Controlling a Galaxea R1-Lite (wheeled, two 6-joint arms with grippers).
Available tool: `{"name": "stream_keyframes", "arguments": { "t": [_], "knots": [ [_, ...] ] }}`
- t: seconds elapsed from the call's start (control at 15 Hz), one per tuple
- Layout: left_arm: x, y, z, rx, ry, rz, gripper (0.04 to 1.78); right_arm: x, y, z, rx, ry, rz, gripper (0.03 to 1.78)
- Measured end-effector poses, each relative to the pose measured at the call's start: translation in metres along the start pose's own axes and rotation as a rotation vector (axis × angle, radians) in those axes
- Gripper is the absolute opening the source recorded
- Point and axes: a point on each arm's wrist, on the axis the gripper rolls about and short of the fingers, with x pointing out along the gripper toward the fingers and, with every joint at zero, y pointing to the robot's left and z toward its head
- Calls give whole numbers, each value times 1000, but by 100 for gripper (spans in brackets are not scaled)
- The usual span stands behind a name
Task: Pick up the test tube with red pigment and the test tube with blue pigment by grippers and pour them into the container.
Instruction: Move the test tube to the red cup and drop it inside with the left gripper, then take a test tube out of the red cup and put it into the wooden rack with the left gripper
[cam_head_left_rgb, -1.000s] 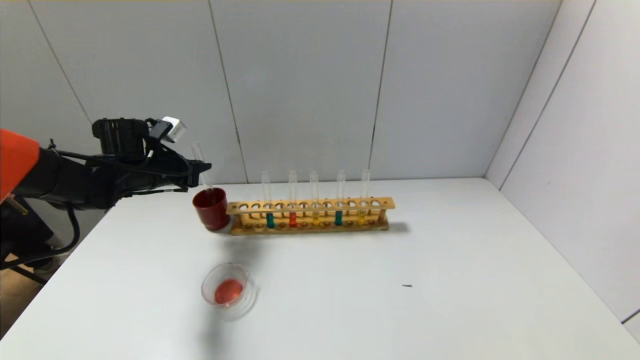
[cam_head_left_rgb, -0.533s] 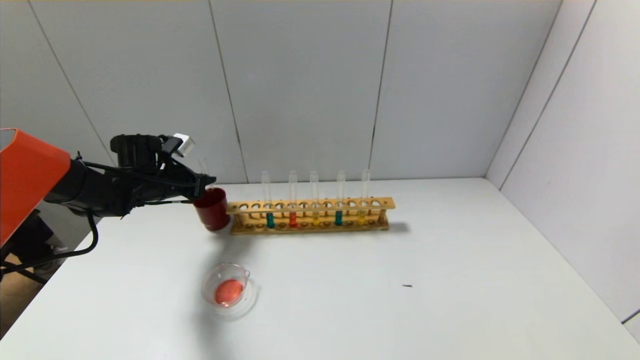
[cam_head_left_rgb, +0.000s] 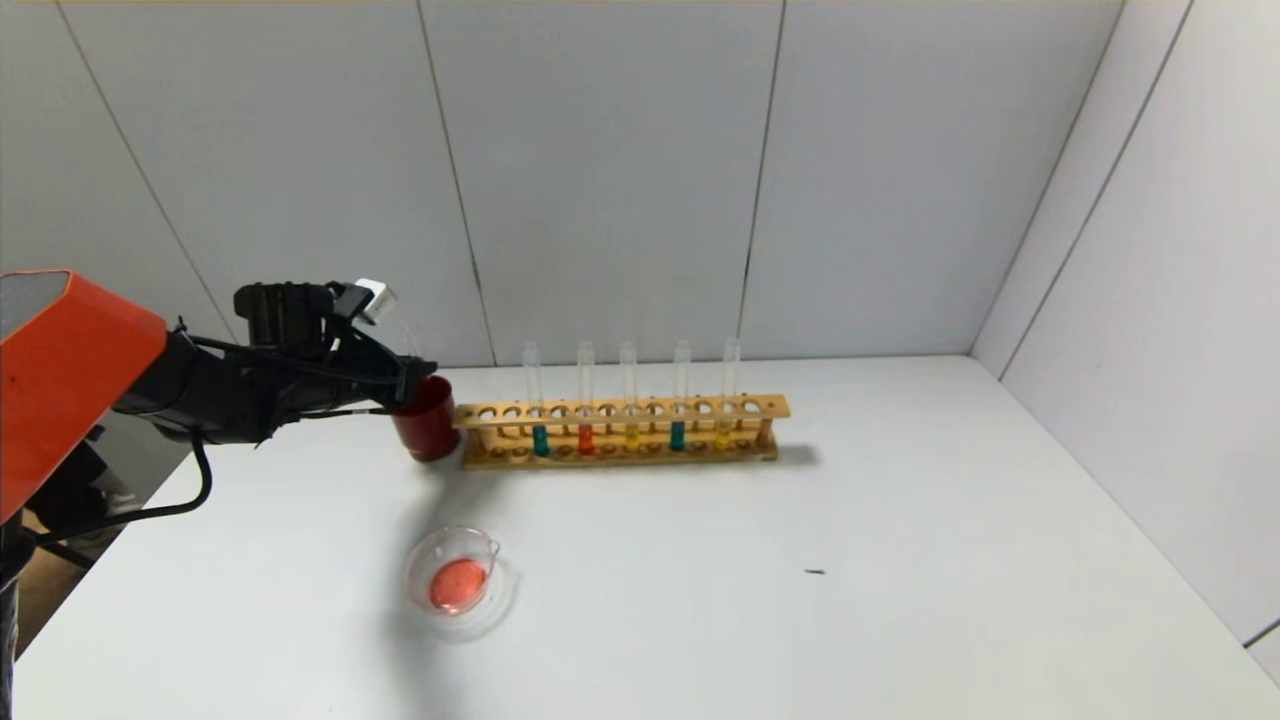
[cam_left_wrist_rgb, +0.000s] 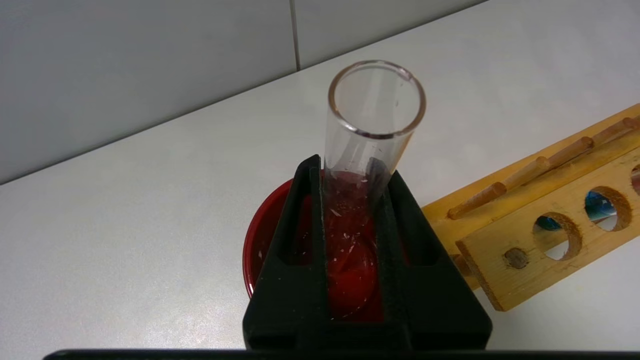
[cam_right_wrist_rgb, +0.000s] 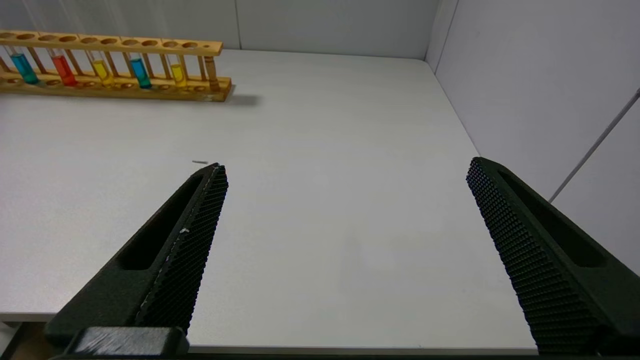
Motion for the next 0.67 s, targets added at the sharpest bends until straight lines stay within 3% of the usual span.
{"name": "stream_keyframes", "arguments": {
  "t": [0.2,0.53,0.67],
  "knots": [
    [1,0,-1,0,2,-2,54,0,0,0,0,0,0,175],
    [2,-1,-1,1,2,-3,135,0,0,0,0,0,0,175],
    [-1,-2,3,6,-6,-2,158,0,0,0,0,0,0,175]
  ]
}}
